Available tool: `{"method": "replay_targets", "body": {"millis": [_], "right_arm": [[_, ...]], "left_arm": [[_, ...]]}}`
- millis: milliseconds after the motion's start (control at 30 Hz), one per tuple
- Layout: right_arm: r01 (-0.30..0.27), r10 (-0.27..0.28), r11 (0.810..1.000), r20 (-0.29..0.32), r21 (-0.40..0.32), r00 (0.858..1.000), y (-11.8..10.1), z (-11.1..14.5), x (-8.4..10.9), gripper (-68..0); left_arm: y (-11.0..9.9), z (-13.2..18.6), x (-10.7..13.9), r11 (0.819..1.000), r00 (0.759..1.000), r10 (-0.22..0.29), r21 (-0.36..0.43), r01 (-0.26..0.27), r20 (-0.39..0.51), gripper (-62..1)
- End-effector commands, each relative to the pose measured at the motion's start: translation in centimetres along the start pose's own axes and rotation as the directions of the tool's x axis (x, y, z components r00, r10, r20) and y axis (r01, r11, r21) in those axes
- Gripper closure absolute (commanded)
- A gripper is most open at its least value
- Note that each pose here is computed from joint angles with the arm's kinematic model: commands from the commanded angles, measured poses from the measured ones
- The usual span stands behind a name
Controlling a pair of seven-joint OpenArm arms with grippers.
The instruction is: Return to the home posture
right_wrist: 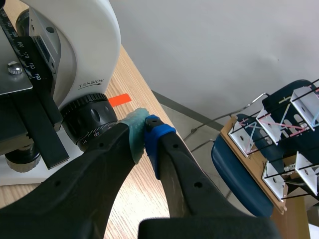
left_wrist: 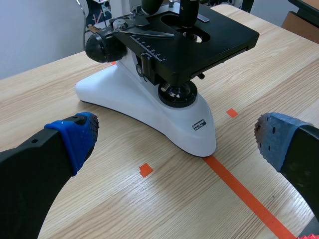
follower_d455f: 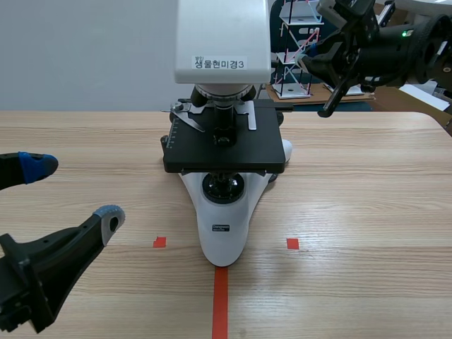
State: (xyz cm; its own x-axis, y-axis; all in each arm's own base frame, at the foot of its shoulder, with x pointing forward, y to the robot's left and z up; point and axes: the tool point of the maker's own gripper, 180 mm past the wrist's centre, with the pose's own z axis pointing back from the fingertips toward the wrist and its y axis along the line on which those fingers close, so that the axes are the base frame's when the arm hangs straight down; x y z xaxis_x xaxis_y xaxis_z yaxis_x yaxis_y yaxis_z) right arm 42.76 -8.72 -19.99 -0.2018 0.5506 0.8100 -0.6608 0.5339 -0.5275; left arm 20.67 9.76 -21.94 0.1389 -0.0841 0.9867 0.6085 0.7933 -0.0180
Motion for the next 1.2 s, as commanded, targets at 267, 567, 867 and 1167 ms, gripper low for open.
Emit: {"method": "replay_targets", "body": {"millis": [267, 567, 867, 1167], "right_arm": [[-0.01, 0.011, 0.999, 0.034, -0.03, 0.999, -1.3, 0.4, 1.2, -1.1], [-0.01, 0.011, 0.999, 0.033, -0.03, 0.999, -1.3, 0.4, 1.2, -1.1], [0.0, 0.0, 1.0, 0.023, -0.027, 1.0, -0.9, 0.6, 0.6, -10.0], [0.081, -0.078, 0.99, 0.028, -0.114, 0.997, -1.6, 3.4, -0.8, -41.0]], "left_arm": [[-0.1, -0.1, 0.9, 1.0, 0.999, 0.008, 0.001, -0.008, 0.036, -62.3], [-0.1, -0.1, 0.9, 1.0, 0.999, 0.008, 0.001, -0.008, 0.036, -62.3], [-0.1, -0.1, 0.9, 1.0, 0.999, 0.008, 0.001, -0.008, 0.036, -62.3], [-0.1, -0.1, 0.9, 1.0, 0.999, 0.008, 0.001, -0.008, 0.036, -62.3]]}}
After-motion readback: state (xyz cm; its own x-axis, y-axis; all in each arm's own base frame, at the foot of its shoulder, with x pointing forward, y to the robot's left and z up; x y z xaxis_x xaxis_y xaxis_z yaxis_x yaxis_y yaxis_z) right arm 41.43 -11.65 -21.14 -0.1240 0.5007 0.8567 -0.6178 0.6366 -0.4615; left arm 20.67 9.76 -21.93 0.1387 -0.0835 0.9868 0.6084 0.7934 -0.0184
